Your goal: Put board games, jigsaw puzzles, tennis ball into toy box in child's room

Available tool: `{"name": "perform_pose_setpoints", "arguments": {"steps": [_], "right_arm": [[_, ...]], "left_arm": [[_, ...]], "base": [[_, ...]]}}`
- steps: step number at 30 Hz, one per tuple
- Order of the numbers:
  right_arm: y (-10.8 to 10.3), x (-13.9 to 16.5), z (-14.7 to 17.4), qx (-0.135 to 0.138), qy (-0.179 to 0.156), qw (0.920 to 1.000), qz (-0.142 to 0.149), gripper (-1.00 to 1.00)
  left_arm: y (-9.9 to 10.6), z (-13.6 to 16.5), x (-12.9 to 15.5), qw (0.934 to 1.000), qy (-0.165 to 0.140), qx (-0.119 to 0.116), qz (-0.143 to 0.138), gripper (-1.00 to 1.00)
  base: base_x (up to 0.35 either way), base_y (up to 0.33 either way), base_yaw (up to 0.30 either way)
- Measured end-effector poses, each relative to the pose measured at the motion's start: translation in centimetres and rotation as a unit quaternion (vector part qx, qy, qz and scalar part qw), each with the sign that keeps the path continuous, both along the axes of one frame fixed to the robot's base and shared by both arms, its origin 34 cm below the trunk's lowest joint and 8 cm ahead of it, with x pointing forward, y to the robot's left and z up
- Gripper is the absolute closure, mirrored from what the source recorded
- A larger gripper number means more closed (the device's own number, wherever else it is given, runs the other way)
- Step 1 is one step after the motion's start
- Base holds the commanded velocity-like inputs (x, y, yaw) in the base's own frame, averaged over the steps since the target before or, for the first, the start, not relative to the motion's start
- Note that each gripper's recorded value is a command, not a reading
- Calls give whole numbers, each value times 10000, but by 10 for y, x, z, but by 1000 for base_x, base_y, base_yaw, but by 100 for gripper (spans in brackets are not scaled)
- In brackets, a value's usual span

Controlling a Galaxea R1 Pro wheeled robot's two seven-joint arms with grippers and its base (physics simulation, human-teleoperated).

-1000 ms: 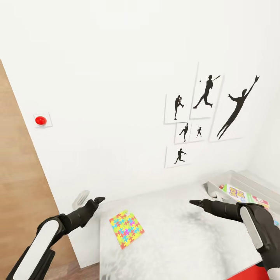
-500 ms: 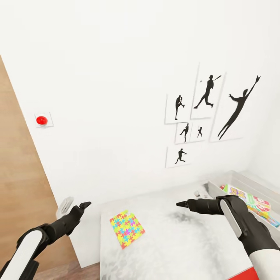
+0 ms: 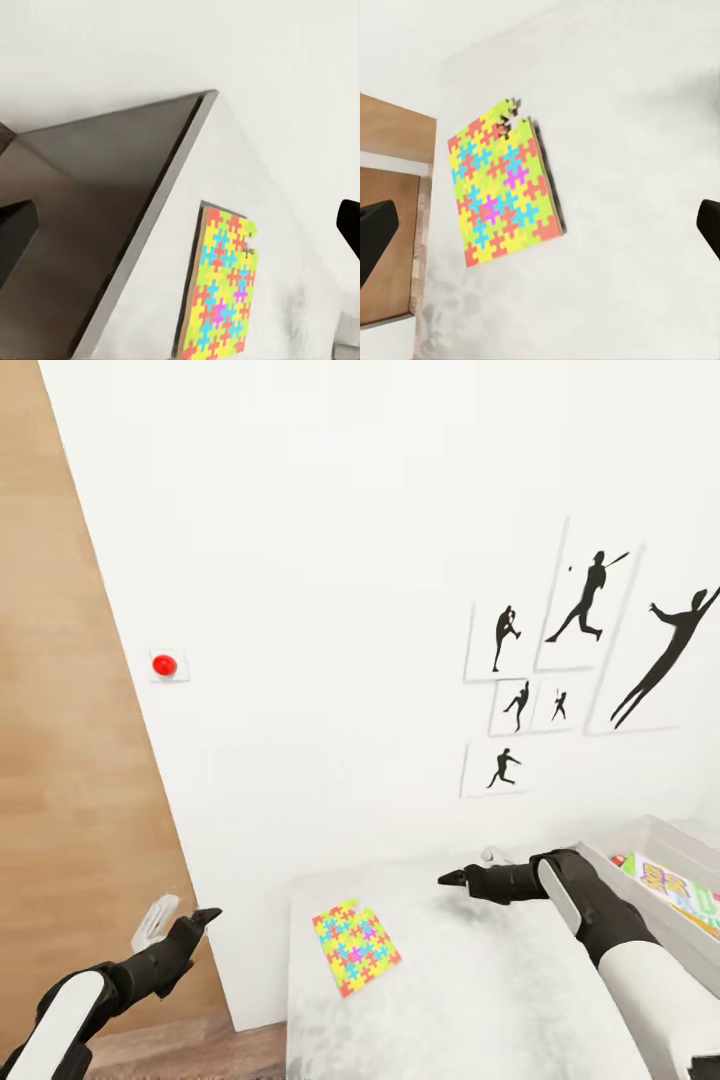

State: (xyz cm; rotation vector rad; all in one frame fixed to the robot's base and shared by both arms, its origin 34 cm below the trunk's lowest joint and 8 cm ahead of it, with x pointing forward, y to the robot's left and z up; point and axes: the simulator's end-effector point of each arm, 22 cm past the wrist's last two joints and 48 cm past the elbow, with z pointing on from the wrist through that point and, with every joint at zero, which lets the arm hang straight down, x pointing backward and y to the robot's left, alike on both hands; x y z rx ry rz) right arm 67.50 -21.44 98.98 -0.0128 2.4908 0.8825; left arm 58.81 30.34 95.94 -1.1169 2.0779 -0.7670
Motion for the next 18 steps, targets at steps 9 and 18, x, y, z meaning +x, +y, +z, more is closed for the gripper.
{"name": "perform_pose_setpoints", "arguments": {"steps": [9,18], "right_arm": [[-3,4,-6,37,90,9999,-71,-100],[-6,2,-13,66,203,9997,-140,-100]], "left_arm": [[0,-11,2,9999,9,-131,23,-100],[-3,-21,10,9997,117,-198,29,-100]], "base": [[0,0,201],[0,0,50]]}}
